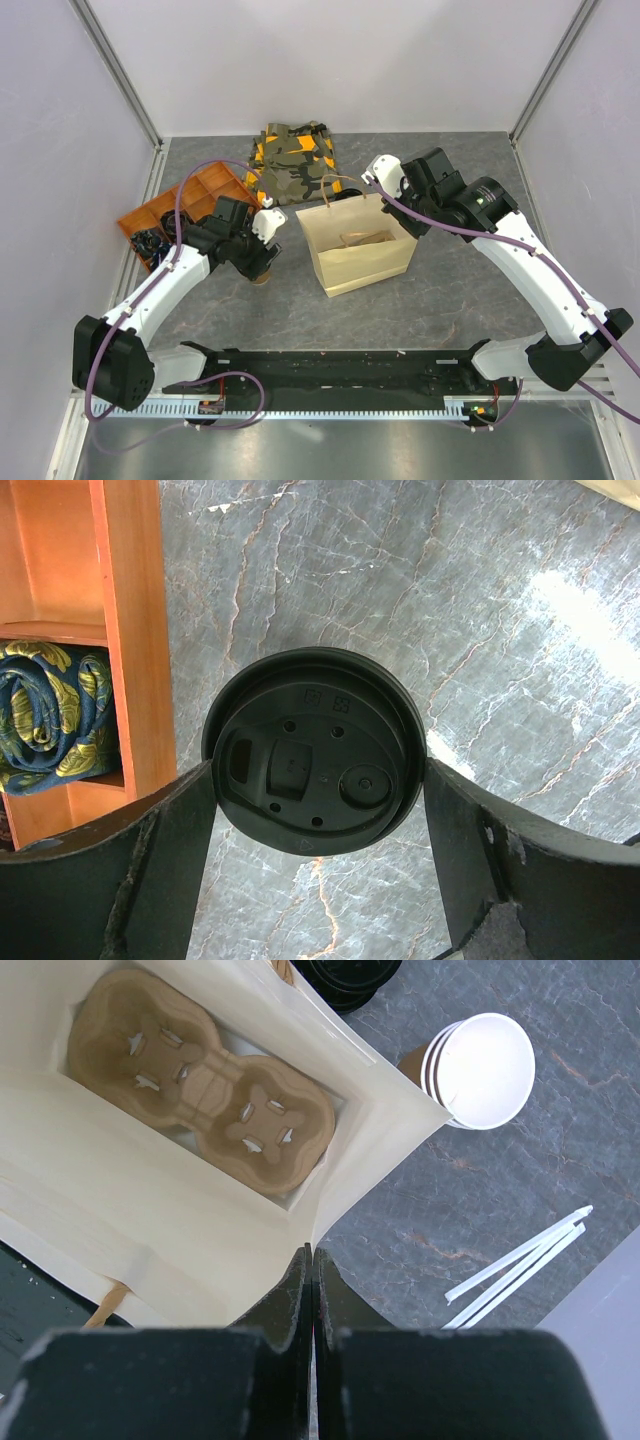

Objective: Pack the takeout coffee

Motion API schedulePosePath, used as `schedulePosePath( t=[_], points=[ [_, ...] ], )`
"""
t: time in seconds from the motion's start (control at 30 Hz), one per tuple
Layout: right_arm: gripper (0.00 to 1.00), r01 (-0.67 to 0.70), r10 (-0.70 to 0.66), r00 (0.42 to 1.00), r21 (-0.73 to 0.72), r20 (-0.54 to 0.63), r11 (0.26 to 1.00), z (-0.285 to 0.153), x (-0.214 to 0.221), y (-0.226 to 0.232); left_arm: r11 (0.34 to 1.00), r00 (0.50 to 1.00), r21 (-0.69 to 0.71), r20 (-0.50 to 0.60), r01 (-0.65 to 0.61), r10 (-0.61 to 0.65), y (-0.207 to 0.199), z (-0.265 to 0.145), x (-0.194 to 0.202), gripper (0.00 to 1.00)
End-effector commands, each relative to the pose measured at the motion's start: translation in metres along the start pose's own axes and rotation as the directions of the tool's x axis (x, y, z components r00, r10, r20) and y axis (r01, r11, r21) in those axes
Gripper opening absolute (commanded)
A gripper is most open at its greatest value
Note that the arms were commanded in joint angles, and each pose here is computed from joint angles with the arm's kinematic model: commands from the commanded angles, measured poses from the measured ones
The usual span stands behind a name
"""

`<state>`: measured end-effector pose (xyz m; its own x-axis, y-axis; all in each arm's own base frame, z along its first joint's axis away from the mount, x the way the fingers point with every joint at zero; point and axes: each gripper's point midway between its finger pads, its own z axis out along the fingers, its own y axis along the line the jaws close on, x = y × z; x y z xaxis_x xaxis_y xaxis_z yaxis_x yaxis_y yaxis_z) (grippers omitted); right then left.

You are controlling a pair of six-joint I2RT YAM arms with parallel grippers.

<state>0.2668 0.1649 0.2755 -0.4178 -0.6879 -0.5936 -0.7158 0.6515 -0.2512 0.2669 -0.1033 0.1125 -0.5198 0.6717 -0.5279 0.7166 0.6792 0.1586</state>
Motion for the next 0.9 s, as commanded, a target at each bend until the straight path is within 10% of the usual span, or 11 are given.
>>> schedulePosePath(
  t=[0.0, 0.87],
  points=[
    [0.0, 0.001, -0.001, 1.0, 0.0, 0.028, 1.0, -0.0044, -0.0063, -0.0013, 1.0, 0.999, -0.003, 0.034, 0.002, -0.002, 0.0029, -0.0012, -0.0094, 0.73],
    [0.0, 0.003, -0.002, 1.0, -0.014, 0.03, 1.0, -0.004, -0.0071, 0.001, 0.999, 1.0, 0.031, 0.015, 0.013, -0.013, 0.0025, -0.0028, -0.0101, 0.6]
  ],
)
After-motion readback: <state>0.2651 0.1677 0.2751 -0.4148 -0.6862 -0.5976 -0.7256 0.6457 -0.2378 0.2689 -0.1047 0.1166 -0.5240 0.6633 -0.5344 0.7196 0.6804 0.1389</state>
